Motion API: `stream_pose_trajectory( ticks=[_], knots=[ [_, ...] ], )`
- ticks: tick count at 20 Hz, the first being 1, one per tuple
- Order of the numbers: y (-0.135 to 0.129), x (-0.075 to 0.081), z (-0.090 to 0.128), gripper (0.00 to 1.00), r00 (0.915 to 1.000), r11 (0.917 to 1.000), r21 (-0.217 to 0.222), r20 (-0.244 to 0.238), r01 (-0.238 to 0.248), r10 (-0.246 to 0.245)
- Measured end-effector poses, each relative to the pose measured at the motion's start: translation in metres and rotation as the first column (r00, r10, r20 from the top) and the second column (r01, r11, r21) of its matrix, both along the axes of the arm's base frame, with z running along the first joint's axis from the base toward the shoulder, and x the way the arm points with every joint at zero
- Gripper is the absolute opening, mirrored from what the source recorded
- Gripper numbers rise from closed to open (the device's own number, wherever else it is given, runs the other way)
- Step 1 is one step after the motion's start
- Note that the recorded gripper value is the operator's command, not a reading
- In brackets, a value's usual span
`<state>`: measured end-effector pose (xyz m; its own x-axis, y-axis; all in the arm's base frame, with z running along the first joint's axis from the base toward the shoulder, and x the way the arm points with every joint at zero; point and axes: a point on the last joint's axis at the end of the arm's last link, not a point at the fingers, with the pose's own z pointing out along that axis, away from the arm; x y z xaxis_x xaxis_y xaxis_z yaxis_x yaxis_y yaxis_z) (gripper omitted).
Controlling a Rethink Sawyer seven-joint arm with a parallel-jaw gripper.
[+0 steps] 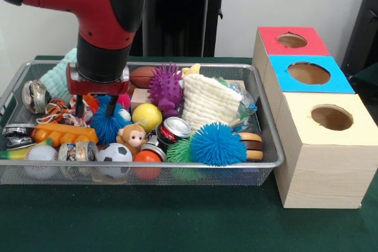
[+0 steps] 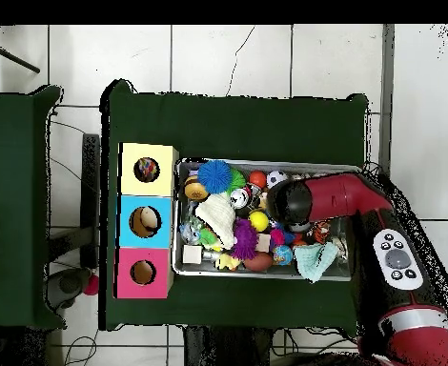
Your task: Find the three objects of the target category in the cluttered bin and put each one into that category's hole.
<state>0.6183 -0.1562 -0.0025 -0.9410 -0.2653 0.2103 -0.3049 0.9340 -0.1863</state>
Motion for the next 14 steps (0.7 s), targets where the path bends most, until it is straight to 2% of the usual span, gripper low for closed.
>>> stream_pose_trajectory(
  ticks=[14],
  knots=[
    [-0.040,-0.021,-0.010,1.00,0.9996,0.9985,-0.050,-0.019,-0.020,0.019]
  ],
)
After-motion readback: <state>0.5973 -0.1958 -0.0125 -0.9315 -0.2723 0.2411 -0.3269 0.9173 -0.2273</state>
